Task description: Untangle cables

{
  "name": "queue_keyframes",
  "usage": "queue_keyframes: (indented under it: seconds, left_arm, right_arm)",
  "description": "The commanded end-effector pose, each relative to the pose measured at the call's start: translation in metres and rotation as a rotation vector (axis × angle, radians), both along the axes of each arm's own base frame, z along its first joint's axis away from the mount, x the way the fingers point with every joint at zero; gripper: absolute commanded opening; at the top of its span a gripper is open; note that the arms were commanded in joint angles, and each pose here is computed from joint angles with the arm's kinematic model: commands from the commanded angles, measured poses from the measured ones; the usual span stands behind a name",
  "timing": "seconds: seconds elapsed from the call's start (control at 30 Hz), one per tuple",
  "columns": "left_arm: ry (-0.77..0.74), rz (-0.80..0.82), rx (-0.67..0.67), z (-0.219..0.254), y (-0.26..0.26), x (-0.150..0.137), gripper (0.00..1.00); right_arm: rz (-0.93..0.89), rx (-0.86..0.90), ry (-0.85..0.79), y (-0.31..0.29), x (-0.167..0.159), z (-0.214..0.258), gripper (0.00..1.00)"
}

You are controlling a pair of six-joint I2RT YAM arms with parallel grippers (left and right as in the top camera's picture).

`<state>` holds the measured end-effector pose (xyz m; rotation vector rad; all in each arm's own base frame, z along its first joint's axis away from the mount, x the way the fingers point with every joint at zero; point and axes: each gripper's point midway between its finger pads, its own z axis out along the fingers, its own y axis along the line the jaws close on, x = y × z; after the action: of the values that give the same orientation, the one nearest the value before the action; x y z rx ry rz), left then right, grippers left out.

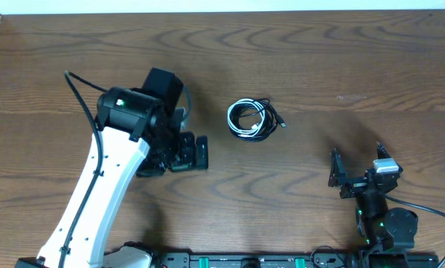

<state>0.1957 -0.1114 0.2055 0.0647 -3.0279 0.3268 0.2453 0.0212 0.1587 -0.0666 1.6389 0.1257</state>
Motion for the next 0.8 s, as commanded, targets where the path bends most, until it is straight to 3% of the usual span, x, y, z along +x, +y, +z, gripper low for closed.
queue_keyframes:
  seconds: [0.0,0.1,0.43,0.53,0.67,0.77]
  left_arm:
    - [0.052,-0.046,0.011,0.000,-0.003,-0.017,1.00]
    - [0.048,-0.024,0.011,0.000,-0.010,-0.017,0.99]
    - [-0.139,-0.029,-0.036,0.001,-0.029,0.025,0.99]
    - [-0.150,-0.028,-0.023,0.000,-0.027,0.028,0.99]
    - [-0.154,-0.027,-0.001,-0.001,-0.023,0.028,0.99]
    - [-0.157,-0.027,0.005,-0.001,-0.022,0.029,0.99]
  right_arm:
    - [-0.002,0.003,0.000,-0.001,0.000,0.000,0.99]
    - [-0.002,0.003,0.000,-0.001,0.000,0.000,0.99]
    - [-0.001,0.005,-0.030,-0.001,0.000,0.007,0.99]
    - [0.180,0.217,-0.077,0.030,-0.007,0.030,0.99]
    - [0.474,0.490,0.042,0.076,-0.030,0.034,0.99]
    - [0.503,0.615,0.007,0.077,-0.033,0.056,0.99]
